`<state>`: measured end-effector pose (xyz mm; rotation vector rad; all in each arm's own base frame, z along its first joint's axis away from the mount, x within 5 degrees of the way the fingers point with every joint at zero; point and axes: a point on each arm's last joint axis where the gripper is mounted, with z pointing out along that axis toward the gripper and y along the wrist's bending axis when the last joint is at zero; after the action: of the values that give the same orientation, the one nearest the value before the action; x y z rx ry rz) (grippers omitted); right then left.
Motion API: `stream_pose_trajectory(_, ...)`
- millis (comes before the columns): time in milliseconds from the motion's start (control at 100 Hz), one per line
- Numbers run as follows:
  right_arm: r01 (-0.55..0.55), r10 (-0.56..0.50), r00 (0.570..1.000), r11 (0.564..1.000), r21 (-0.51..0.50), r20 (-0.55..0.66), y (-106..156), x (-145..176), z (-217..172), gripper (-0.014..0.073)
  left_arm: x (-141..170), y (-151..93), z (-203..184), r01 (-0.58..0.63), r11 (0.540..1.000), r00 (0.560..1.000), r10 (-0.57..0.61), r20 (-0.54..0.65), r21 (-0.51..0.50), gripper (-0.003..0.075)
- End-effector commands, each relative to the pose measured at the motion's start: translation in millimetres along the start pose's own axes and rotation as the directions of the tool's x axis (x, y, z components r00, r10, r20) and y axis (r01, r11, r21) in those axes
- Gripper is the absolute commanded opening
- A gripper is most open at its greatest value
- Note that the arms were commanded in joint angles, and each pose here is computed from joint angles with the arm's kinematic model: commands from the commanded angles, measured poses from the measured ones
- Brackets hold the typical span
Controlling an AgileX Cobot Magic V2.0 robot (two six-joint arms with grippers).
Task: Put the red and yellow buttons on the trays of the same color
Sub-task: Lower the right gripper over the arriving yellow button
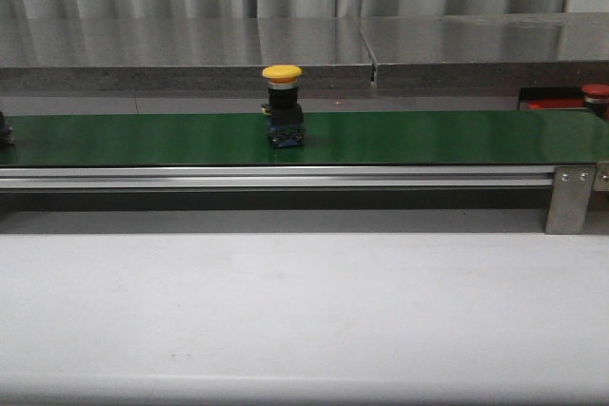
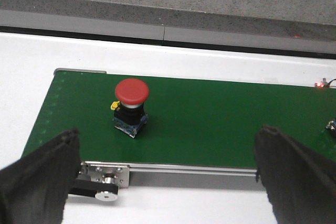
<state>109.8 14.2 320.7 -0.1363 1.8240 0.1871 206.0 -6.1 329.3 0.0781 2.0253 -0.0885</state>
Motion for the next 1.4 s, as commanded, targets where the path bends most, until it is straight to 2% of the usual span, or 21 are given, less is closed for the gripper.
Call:
stream_pose_trajectory(0,-0.001,-0.001,0.998,0.999,0.034,0.07,-2,-12,-3,-0.0118,-3,-3,-25,0.019,1.0,0.991,-0.018,0.133,-0.008,0.0617)
stream_pose_trajectory(70,-0.002,0.0,0.998,1.0,0.032,0.068,-2,-12,-3,-0.0118,7,-5,-37,0.016,1.0,0.99,-0.015,0.14,-0.002,0.0596)
stream_pose_trajectory(160,-0.006,0.005,0.998,1.0,0.023,0.064,-1,-11,-3,-0.0118,16,-7,-51,0.011,1.0,0.986,-0.011,0.166,0.001,0.0509)
stream_pose_trajectory(280,-0.008,0.006,0.998,1.0,0.021,0.064,-1,-11,-3,-0.0118,23,-9,-64,0.007,1.0,0.979,-0.007,0.204,0.0,0.0309)
stream_pose_trajectory(400,-0.008,0.006,0.998,1.0,0.018,0.061,-1,-11,-3,-0.0118,27,-9,-67,0.006,1.0,0.977,-0.006,0.213,0.0,0.0054)
stream_pose_trajectory(450,-0.007,0.006,0.998,1.0,0.015,0.057,-1,-11,-3,-0.0118,28,-9,-67,0.007,1.0,0.977,-0.006,0.213,-0.002,-0.0018)
stream_pose_trajectory(580,-0.006,0.007,0.999,1.0,-0.003,0.04,1,-9,-3,-0.0102,28,-9,-67,0.007,1.0,0.977,-0.006,0.213,-0.002,-0.0019)
stream_pose_trajectory(650,-0.006,0.006,1.0,0.999,-0.033,0.011,4,-7,-3,-0.0029,28,-9,-67,0.007,1.0,0.977,-0.006,0.213,-0.002,-0.0019)
stream_pose_trajectory(680,-0.006,0.006,1.0,0.999,-0.046,-0.001,5,-6,-3,0.002,28,-9,-67,0.007,1.0,0.977,-0.006,0.213,-0.002,-0.0019)
stream_pose_trajectory(750,-0.006,0.004,1.0,0.998,-0.07,-0.024,7,-3,-3,0.0197,28,-9,-67,0.007,1.0,0.977,-0.006,0.213,-0.002,-0.0019)
stream_pose_trajectory(870,-0.02,0.018,1.0,0.996,-0.084,-0.026,9,-3,-3,0.0579,28,-9,-67,0.007,1.0,0.977,-0.006,0.213,-0.002,-0.0019)
stream_pose_trajectory(900,-0.028,0.027,0.999,0.996,-0.083,-0.019,8,-4,-3,0.0621,28,-9,-67,0.007,1.0,0.977,-0.006,0.213,-0.002,-0.0019)
stream_pose_trajectory(970,-0.054,0.054,0.999,0.995,-0.084,0.002,9,-6,-3,0.059,28,-9,-67,0.007,1.0,0.977,-0.006,0.213,-0.002,-0.0019)
stream_pose_trajectory(1090,-0.067,0.067,0.998,0.994,-0.088,-0.001,7,-13,1,0.0587,28,-9,-67,0.007,1.0,0.977,-0.006,0.213,-0.002,-0.0019)
stream_pose_trajectory(1390,-0.1,0.071,0.981,0.982,-0.159,-0.182,-7,-37,59,0.0587,28,-9,-67,0.007,1.0,0.977,-0.006,0.213,-0.002,-0.0019)
